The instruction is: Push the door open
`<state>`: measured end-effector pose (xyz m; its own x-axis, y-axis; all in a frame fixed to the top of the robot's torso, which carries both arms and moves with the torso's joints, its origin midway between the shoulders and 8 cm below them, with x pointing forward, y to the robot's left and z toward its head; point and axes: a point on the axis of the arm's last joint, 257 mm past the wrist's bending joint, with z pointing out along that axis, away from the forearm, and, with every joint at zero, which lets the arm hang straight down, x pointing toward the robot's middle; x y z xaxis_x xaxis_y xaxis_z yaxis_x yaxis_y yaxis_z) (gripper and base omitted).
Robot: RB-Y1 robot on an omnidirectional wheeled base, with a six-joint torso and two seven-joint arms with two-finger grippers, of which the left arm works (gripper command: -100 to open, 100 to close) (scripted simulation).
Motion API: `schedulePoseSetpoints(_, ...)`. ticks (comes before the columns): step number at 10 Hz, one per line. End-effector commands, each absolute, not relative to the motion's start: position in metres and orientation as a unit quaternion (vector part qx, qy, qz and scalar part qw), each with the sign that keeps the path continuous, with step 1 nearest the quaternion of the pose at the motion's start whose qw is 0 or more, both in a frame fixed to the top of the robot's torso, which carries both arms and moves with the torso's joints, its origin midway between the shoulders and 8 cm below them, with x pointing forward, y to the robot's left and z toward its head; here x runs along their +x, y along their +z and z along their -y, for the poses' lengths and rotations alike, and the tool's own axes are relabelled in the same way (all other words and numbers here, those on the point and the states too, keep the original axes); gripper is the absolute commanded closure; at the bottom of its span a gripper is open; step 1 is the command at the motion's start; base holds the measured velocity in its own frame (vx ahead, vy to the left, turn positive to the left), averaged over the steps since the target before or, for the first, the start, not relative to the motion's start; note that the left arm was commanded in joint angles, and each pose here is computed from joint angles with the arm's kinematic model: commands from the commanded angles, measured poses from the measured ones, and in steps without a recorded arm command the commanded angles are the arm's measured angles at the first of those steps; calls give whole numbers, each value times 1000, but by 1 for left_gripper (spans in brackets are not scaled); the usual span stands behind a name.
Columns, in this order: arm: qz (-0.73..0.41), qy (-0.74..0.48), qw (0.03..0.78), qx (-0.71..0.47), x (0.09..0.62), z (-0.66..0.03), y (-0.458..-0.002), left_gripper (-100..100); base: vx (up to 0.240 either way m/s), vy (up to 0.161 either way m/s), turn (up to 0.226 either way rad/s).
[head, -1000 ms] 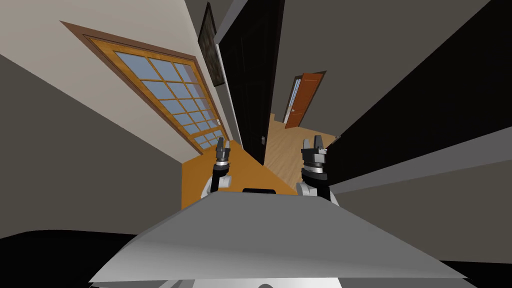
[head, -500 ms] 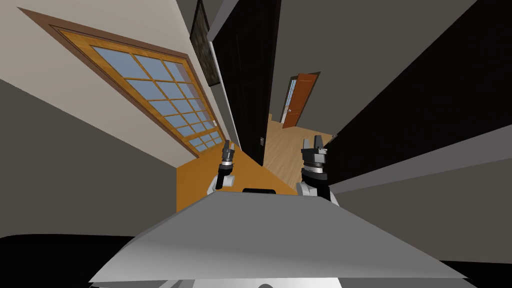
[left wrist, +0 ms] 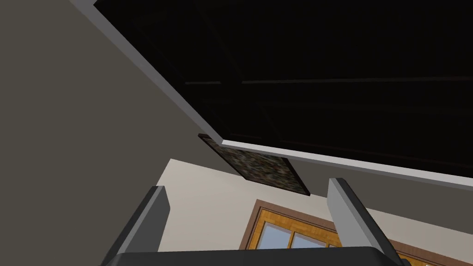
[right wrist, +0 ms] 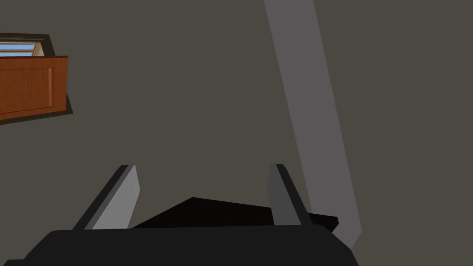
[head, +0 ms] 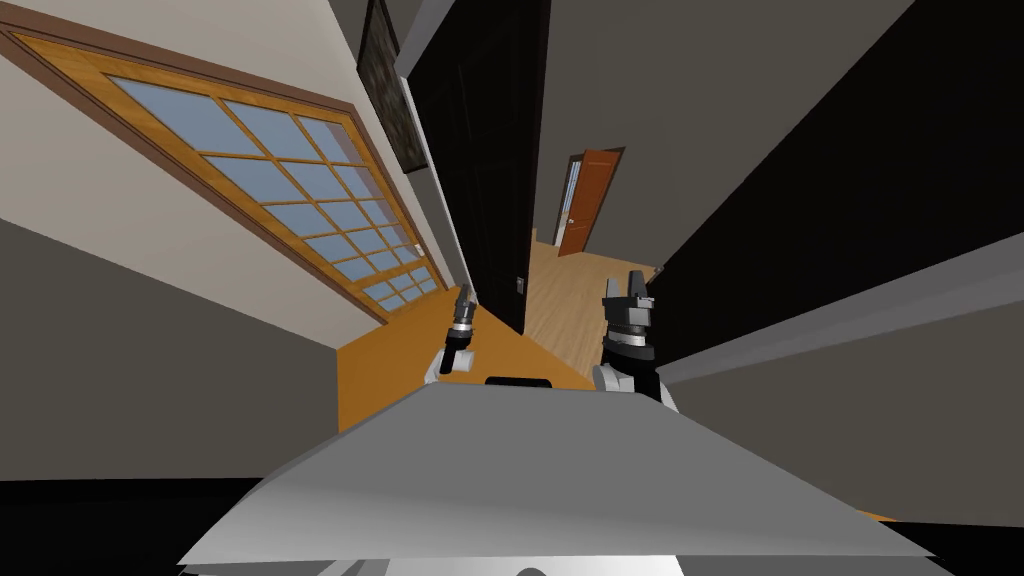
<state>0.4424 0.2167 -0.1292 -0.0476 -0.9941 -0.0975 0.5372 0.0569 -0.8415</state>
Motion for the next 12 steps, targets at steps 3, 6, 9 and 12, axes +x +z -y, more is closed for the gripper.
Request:
schedulePoseSetpoints(3, -396, -616, 602, -317, 452, -208, -157, -100, 44, 35, -59)
schedulePoseSetpoints(6, -409, -619, 585, -326, 462, -198, -176, -100, 41, 31, -81)
schedulePoseSetpoints(9, -421, -617, 574, -335, 467, -194, -195, -100, 42, 27, -66)
schedulePoseSetpoints(12, -438, -616, 555, -347, 474, -184, -220, -100, 57, 45, -98)
